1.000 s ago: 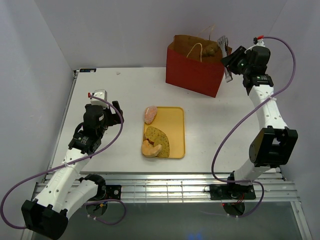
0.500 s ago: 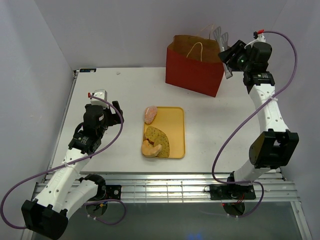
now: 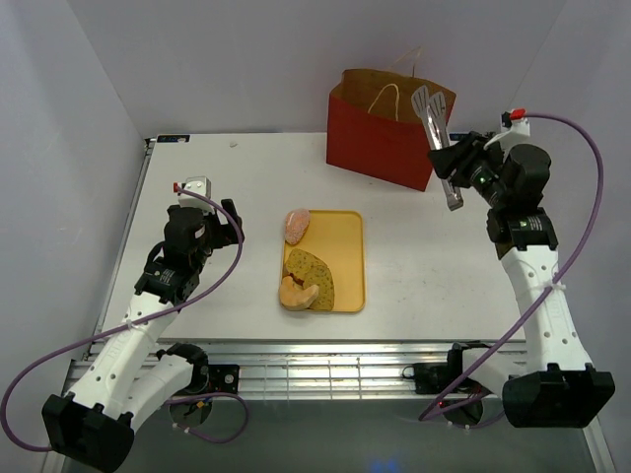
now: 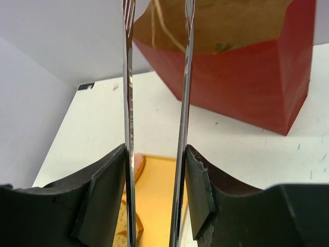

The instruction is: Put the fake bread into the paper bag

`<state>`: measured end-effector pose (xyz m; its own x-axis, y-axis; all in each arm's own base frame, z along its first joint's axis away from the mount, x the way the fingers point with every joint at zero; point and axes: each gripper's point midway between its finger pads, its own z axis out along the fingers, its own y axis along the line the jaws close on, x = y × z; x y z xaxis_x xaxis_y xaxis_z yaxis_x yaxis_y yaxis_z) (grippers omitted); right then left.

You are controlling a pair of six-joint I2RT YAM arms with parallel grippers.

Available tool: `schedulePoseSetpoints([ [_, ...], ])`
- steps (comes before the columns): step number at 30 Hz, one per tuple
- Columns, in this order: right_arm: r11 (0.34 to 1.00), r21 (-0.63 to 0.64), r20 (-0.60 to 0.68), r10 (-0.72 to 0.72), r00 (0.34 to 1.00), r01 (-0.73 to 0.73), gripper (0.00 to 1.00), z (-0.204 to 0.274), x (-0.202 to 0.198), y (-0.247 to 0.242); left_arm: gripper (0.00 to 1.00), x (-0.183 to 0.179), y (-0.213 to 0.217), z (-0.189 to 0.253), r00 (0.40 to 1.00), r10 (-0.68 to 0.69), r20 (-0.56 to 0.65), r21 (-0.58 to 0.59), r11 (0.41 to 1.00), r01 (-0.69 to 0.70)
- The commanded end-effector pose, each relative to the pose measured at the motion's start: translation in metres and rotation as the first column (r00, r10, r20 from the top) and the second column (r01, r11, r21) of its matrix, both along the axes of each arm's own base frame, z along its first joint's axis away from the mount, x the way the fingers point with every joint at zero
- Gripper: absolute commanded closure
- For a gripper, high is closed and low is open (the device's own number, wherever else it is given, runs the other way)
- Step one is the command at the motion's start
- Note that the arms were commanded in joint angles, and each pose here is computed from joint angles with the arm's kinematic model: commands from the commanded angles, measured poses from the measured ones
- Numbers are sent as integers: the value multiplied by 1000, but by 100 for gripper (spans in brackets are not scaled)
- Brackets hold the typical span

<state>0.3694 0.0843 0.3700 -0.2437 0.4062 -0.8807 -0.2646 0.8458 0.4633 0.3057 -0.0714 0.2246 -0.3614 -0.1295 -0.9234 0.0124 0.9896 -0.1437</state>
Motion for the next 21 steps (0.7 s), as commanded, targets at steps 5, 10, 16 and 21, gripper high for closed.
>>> schedulePoseSetpoints([
  [5, 993, -8, 29, 114, 993, -114, 49, -24, -49, 22, 2, 0, 0, 11, 999, 0, 39, -4, 1000, 0],
  [10, 982, -8, -34, 191, 981, -191, 49, -60, -79, 38, 2, 0, 1, 13, 999, 8, 44, -5, 1000, -8],
  [16, 951, 18, -127, 309, 943, -309, 49, -122, -118, 69, 2, 0, 2, 13, 999, 9, 42, -2, 1000, -9],
  [21, 892, 20, -227, 445, 866, -452, 49, -170, -149, 105, 2, 0, 2, 10, 999, 12, 36, 1, 1000, -12],
])
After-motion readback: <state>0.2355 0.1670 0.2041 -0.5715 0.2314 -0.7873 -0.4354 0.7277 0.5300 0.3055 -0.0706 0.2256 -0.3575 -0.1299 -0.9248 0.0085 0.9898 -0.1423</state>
